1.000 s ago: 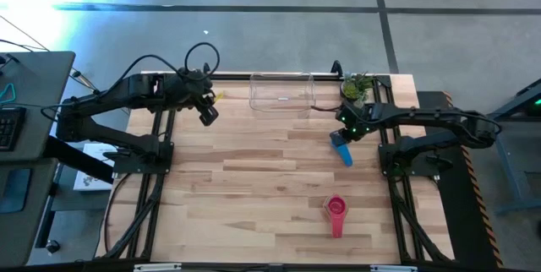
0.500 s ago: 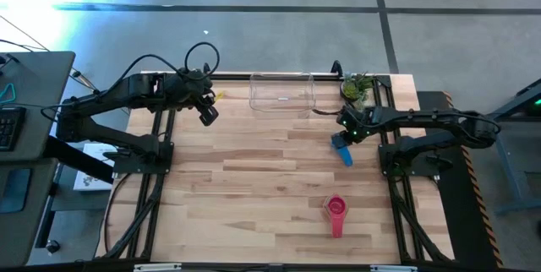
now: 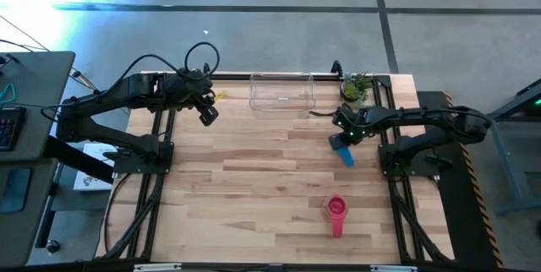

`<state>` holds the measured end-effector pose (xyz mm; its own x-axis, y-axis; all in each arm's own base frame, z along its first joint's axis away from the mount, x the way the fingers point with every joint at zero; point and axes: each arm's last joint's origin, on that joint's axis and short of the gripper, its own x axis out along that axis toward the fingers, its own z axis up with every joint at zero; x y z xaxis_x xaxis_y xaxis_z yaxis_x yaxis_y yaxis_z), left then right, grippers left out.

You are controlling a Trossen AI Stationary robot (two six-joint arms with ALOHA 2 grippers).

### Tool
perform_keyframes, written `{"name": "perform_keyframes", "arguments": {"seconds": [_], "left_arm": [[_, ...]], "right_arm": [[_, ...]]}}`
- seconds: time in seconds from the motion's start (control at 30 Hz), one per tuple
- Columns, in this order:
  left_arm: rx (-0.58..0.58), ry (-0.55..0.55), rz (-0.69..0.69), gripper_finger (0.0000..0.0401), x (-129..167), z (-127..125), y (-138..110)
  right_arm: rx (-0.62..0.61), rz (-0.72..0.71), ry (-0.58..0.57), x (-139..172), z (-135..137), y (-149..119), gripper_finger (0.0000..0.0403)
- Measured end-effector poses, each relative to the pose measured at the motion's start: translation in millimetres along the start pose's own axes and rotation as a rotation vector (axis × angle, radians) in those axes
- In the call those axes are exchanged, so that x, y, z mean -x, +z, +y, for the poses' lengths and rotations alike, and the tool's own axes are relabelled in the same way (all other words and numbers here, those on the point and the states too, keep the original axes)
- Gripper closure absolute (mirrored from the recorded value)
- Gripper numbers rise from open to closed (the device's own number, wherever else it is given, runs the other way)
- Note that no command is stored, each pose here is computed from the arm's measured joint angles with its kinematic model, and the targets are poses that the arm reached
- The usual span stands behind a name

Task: Nest measuring cups in basket
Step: Stack the blue measuring cup on top of the other red measuring cup

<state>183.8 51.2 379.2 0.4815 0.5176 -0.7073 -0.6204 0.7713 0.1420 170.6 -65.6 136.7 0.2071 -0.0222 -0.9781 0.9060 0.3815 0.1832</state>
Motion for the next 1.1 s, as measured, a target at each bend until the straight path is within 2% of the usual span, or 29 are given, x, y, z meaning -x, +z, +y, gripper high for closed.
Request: {"name": "perform_keyframes", "arguments": {"seconds": [0.1,0.2,0.33,0.6,0.87,1.1], "left_arm": [[0.000,0.000,0.000,0.0284,0.1,0.0,0.0],[0.000,0.000,0.000,0.0284,0.1,0.0,0.0],[0.000,0.000,0.000,0.0284,0.0,0.0,0.0],[0.001,0.000,0.000,0.0284,0.1,0.0,0.0],[0.001,0.000,0.000,0.0284,0.1,0.0,0.0],[-0.019,-0.008,0.003,0.0284,0.1,-0.2,-0.2]], "right_arm": [[0.000,0.015,0.026,3.1,3.6,1.9,0.0395],[-0.037,0.016,0.034,9.3,8.2,5.4,0.0391],[-0.026,0.038,0.018,21.9,16.9,6.4,0.0398],[0.017,0.026,0.038,62.2,53.8,2.3,0.0400],[0.116,-0.067,0.066,114.2,91.2,-13.3,0.0401],[0.092,-0.144,0.059,153.4,108.1,-36.6,0.0402]]}}
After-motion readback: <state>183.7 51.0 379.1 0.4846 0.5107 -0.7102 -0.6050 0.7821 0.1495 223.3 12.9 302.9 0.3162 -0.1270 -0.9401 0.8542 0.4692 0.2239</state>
